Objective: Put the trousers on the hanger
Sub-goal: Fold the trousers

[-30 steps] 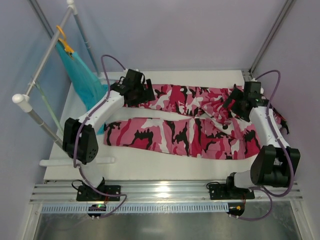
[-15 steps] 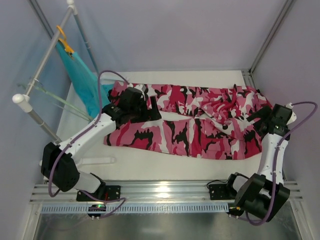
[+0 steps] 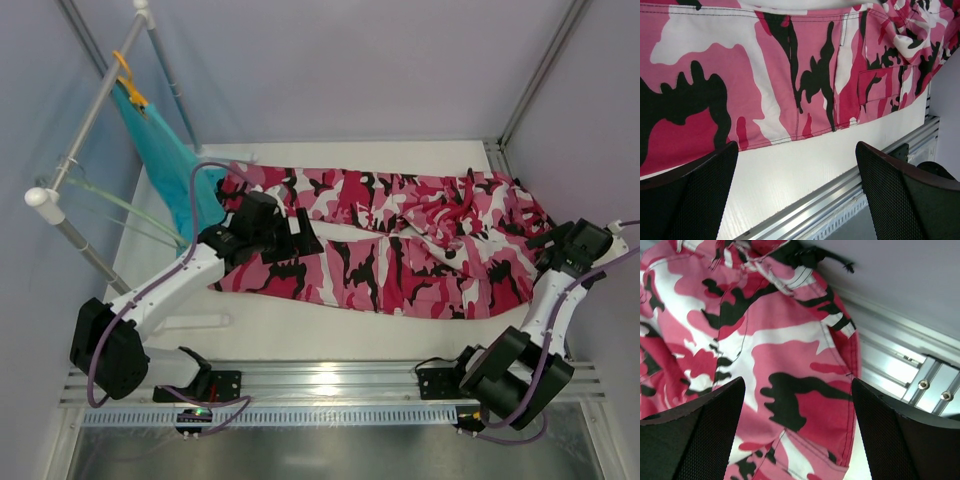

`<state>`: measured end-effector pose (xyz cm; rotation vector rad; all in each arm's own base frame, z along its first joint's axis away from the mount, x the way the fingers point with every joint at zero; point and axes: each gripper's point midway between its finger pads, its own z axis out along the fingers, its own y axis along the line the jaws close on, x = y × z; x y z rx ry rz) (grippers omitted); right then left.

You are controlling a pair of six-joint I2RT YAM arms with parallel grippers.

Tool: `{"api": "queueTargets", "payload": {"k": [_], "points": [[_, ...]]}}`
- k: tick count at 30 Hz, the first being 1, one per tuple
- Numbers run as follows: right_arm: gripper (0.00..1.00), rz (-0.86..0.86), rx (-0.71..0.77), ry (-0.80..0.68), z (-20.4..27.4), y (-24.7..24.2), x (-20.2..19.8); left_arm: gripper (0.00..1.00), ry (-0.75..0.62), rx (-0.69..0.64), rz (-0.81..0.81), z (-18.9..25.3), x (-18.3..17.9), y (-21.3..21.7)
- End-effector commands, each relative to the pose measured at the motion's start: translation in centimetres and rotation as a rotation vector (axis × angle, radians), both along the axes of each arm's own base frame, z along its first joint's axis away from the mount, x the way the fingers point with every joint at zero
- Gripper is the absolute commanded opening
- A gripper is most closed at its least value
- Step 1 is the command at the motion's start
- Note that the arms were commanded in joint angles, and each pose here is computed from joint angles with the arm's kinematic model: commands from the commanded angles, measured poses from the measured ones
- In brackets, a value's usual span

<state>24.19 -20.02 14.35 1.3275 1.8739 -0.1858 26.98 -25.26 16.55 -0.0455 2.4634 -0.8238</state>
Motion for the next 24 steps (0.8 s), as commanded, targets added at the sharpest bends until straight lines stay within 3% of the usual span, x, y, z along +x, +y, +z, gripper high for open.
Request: {"api": "queueTargets", "payload": {"k": [1, 8, 15, 24], "points": [[0.89, -0.091, -0.115, 0.010, -0.2, -3.2, -0.1, 1.00, -0.063, -0.091, -0.025, 2.5, 0.6, -1.3], [0.89, -0.137, -0.184, 0.010, -1.8, -6.5, 1.6, 1.00, -0.091, -0.058, -0.003, 2.8, 0.6, -0.4], [0.89, -0.097, -0.170, 0.030, -3.9, -7.2, 3.1, 1.00, -0.086, -0.152, -0.033, 3.4, 0.3, -1.8], [0.90, 0.048, -0.297, -0.008, -0.5, -10.2, 7.6, 1.00, -0.117, -0.139, -0.068, 3.6, 0.0, -1.7]]}}
